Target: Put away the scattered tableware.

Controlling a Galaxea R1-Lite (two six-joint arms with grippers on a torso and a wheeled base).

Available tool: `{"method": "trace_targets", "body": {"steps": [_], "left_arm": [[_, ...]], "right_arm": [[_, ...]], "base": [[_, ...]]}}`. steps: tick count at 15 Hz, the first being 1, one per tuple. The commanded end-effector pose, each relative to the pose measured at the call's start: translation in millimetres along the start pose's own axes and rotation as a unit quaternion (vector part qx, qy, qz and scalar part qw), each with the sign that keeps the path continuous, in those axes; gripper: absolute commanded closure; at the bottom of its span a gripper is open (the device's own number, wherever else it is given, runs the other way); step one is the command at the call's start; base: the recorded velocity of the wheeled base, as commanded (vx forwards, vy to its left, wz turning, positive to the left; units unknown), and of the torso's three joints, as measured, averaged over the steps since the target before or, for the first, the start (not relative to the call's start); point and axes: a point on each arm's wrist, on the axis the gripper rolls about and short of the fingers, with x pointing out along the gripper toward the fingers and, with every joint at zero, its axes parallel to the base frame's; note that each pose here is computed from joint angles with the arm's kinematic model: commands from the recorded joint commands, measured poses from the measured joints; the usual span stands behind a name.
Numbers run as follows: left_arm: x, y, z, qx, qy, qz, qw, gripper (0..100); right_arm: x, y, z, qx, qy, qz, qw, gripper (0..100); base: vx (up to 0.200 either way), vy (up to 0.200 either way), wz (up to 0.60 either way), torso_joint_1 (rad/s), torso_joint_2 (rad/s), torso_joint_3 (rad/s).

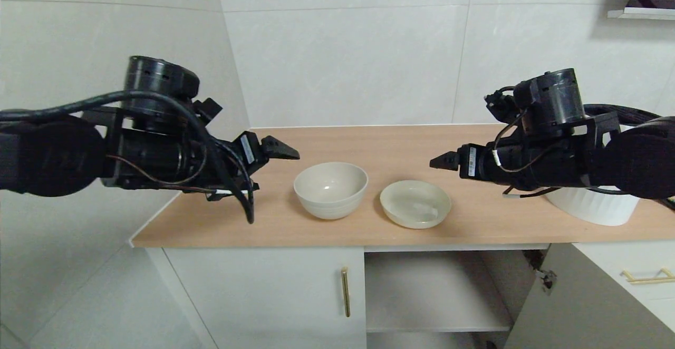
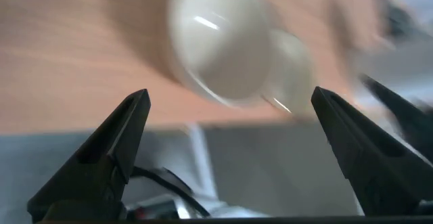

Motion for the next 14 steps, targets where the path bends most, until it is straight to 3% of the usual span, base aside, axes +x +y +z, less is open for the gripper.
{"method": "trace_targets", "body": {"steps": [1,3,7,10,11,14], "left_arm": [[45,0.7,-11.5,0.003,0.011,0.055,0.9984,0],[52,0.0,-13.1,-0.009,0.013,0.058,0.9982,0],[83,10.8,-19.3,-0.011,0.022,0.068,0.9974,0],[85,12.3,-20.5,-0.010,0.024,0.070,0.9972,0],[86,12.9,-20.9,-0.010,0.025,0.071,0.9971,100],[83,10.9,-19.3,-0.011,0.021,0.068,0.9974,100]], "right_arm": [[11,0,-4,-0.001,0.006,-0.013,1.000,0],[11,-1,-4,-0.002,0.007,-0.014,1.000,0],[11,-1,-5,-0.002,0.008,-0.016,1.000,0],[10,-1,-5,-0.002,0.007,-0.015,1.000,0],[10,0,-5,-0.002,0.007,-0.015,1.000,0],[10,0,-5,-0.002,0.008,-0.014,1.000,0]], "base": [[0.000,0.000,0.00,0.000,0.00,0.000],[0.000,0.000,0.00,0.000,0.00,0.000],[0.000,0.000,0.00,0.000,0.00,0.000],[0.000,0.000,0.00,0.000,0.00,0.000],[0.000,0.000,0.00,0.000,0.00,0.000],[0.000,0.000,0.00,0.000,0.00,0.000]]}}
